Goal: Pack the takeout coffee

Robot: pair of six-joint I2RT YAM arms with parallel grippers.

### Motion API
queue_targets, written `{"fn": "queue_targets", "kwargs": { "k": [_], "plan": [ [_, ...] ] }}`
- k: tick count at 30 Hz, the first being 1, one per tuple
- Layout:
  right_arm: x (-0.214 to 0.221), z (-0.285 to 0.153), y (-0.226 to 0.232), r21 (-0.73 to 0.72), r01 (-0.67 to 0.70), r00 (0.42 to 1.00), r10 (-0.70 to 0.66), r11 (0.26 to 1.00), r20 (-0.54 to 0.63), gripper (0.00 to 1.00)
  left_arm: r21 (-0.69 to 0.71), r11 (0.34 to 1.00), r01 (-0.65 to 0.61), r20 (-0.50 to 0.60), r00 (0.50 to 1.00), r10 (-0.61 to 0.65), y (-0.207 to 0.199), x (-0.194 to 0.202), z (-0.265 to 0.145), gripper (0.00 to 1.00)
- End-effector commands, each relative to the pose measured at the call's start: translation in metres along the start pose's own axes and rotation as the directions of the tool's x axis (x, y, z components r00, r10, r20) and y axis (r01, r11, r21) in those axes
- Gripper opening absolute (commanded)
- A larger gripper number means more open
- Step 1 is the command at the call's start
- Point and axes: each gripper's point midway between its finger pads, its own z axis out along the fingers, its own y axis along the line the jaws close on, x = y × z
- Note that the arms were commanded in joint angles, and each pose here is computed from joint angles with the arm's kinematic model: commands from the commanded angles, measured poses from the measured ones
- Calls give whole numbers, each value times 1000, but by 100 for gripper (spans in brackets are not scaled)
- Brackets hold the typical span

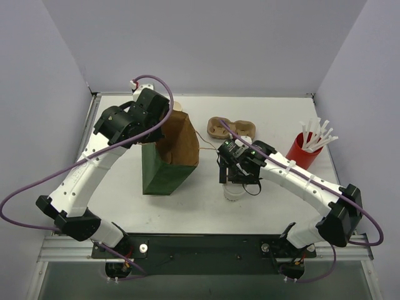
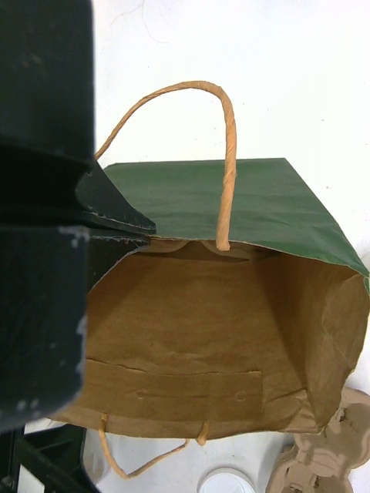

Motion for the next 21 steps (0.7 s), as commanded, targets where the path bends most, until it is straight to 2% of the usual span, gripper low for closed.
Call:
{"fn": "queue_targets", "kwargs": {
  "k": [1,3,10,14,21],
  "plan": [
    [-19,-34,-11,-20,-37,999,38,999,34,49,17,1000,-11,44,999,10,-1,-16,-7,0],
    [-23,-43,-14,-40,-49,998,50,998,25,49,9,999,-33,50,998,33,1,-18,-8,0],
    [-64,-101,-22,-109,-100,986,113,989,121,49,-9,996,-90,52,995,90,2,-22,-6,0],
    [-94,-145,-21,-201,-130,965,171,971,201,49,-13,992,-125,32,992,125,-6,-20,-2,0],
    [-128,-190,-19,-316,-173,922,266,933,282,49,-70,972,-225,17,974,227,-16,-12,4,0]
  ]
}}
